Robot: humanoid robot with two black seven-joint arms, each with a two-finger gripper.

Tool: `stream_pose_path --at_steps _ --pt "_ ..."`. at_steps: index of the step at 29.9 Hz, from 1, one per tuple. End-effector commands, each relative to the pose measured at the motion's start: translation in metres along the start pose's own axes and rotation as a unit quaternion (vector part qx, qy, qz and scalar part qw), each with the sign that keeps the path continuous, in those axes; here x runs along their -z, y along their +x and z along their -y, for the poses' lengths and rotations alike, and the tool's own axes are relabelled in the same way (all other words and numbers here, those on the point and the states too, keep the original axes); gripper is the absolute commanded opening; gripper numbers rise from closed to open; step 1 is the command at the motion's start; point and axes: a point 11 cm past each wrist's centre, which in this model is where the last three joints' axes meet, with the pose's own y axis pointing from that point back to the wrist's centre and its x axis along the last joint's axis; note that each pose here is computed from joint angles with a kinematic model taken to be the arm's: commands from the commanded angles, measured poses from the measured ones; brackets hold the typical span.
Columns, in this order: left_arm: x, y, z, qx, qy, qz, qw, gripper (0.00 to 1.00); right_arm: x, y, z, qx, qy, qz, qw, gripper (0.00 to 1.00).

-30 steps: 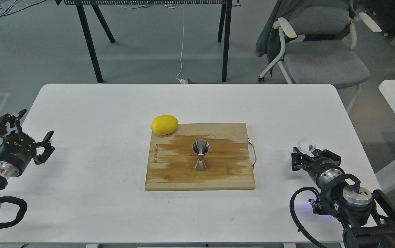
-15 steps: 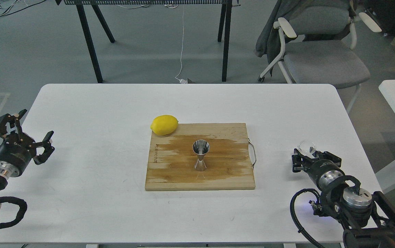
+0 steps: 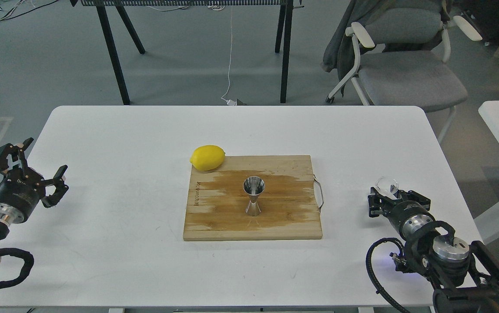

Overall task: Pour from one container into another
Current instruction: 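Lower the glass onto the table with the right gripper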

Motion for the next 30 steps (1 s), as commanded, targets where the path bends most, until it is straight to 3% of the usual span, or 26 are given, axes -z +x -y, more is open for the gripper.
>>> stream_pose_path --at_steps 1,30 --pt "0.000 0.000 0.000 -0.001 0.000 0.000 1.000 0.99 0.000 -0.001 0.000 0.001 0.000 0.000 1.000 0.98" --pt "0.001 0.000 0.000 0.000 0.001 0.000 1.000 0.99 -0.014 0.001 0.002 -0.002 -0.017 -0.004 1.000 0.98"
